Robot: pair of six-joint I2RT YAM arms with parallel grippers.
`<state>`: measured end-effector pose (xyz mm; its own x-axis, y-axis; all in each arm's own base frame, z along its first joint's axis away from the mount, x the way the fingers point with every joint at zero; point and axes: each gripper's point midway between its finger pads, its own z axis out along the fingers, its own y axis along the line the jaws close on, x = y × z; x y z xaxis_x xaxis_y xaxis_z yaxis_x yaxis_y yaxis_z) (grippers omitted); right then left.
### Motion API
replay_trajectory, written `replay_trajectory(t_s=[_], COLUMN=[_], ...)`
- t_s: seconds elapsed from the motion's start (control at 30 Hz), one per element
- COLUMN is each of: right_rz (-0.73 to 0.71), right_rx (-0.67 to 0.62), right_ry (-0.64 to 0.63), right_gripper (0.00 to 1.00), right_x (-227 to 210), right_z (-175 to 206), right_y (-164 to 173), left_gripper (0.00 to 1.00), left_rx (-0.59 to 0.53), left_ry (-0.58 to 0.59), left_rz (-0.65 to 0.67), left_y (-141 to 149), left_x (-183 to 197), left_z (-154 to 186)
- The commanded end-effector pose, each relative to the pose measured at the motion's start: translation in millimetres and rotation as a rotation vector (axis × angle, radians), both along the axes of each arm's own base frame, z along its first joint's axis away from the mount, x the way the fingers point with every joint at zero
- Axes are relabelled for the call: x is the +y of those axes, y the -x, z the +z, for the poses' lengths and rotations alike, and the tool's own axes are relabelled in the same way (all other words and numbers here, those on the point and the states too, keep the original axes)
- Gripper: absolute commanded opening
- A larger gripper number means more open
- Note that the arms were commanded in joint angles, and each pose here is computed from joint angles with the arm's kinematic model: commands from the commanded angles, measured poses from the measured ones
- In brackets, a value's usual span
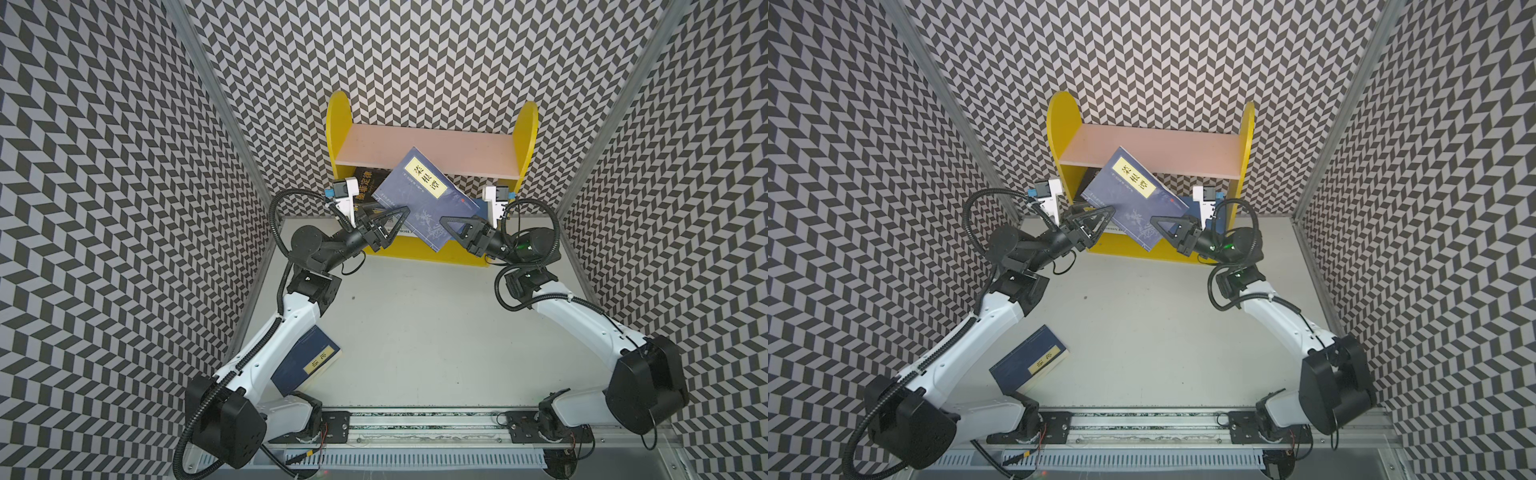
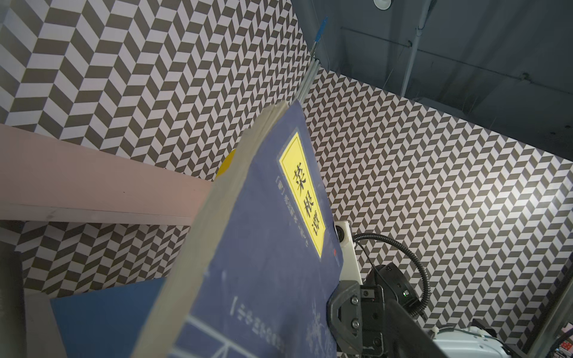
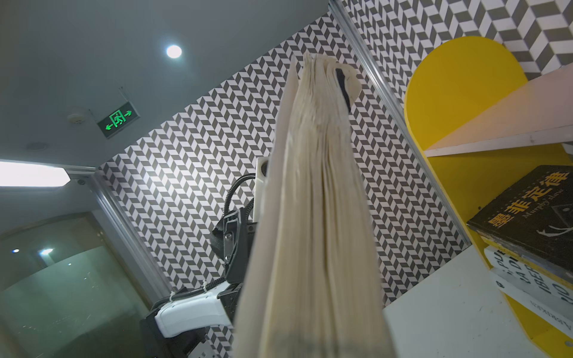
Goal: Stacking books/files
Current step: Pick up the book at the center of the table.
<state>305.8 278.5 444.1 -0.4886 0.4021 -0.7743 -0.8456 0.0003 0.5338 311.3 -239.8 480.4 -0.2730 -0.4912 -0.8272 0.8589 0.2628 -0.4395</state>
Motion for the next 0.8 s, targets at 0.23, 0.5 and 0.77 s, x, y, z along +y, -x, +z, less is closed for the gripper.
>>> replay_trajectory(t_s=[0.23,0.5,0.77], right_rz=[0.102,0.059,-0.169], right_rx=[-0.096,-0.015,0.109], right_ry=[-0.006,-0.002,0.063], right_gripper=[0.00,0.13,0.66], right_x=[0,4,5], right_z=[22,2,-39], right_y=[18,-5,-49], left_gripper=[0.42,0.08,0.00], left_rx=[0.039,0.103,0.286], left_ry=[0.016,0.064,0.102], left_rz=[-0.033,0.026,0.090], left_y=[-6,-16,-45], left_x=[-4,6,27], left_z=[-10,-26,-72])
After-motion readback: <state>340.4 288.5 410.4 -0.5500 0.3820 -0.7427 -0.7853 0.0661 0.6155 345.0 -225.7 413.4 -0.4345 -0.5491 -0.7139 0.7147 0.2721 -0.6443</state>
